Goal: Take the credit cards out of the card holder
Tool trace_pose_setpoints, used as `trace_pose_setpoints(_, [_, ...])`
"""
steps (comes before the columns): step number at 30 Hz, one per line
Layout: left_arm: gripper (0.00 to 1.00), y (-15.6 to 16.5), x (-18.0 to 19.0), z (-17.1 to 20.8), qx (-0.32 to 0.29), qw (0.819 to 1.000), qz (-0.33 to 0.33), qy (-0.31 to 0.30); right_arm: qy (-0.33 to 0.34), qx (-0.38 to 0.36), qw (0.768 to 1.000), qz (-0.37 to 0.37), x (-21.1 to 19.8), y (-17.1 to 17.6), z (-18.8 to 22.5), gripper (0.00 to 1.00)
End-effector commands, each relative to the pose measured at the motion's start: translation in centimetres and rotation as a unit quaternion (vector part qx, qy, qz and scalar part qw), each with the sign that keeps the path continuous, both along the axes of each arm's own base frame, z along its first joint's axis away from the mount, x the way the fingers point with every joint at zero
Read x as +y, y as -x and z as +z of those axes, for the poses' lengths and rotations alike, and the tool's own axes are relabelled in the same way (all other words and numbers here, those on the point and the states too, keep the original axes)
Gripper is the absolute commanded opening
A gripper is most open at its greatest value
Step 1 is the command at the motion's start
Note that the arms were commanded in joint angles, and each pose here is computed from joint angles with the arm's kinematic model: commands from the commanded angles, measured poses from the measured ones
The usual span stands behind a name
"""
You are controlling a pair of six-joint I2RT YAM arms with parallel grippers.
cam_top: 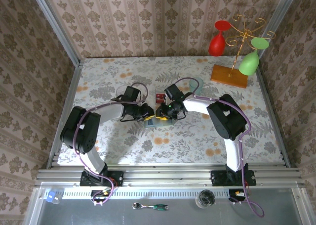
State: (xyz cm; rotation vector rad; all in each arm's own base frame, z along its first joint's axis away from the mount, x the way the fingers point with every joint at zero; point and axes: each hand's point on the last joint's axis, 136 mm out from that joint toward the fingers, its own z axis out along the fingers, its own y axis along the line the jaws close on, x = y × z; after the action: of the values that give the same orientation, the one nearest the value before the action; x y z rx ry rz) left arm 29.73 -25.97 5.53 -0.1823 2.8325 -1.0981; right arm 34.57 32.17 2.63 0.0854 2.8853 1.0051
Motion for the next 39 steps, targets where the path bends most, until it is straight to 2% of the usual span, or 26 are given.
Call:
trace_pose_setpoints(1, [0.21, 0.0, 0.0, -0.6, 0.011, 1.000, 0.006, -0.003, 0.001, 0.003, 1.000, -0.006, -0.5, 0.3, 0.2, 0.27])
trace_pose_setpoints(15, [0.22, 0.4, 0.9, -1.7, 0.025, 0.999, 0.011, -0.041, 0.002, 0.005, 1.000, -0.005, -0.6, 0.4, 0.2, 0.27])
trace_pose_setpoints(23, [0.21, 0.2, -0.1, -2.0, 0.033, 0.999, 0.009, -0.011, 0.001, 0.006, 1.000, -0.006, -0.6, 0.4, 0.2, 0.27])
trace_pose_setpoints(32, [0.15, -0.3, -0.9, -1.0, 0.024, 0.999, 0.016, 0.018, -0.001, 0.004, 1.000, -0.006, -0.6, 0.4, 0.4, 0.27])
trace_pose_setpoints(39, [0.15, -0.5, -1.0, -0.2, 0.018, 1.000, 0.014, 0.021, -0.014, -0.028, 0.999, -0.011, -0.7, -0.1, 2.6, 0.28])
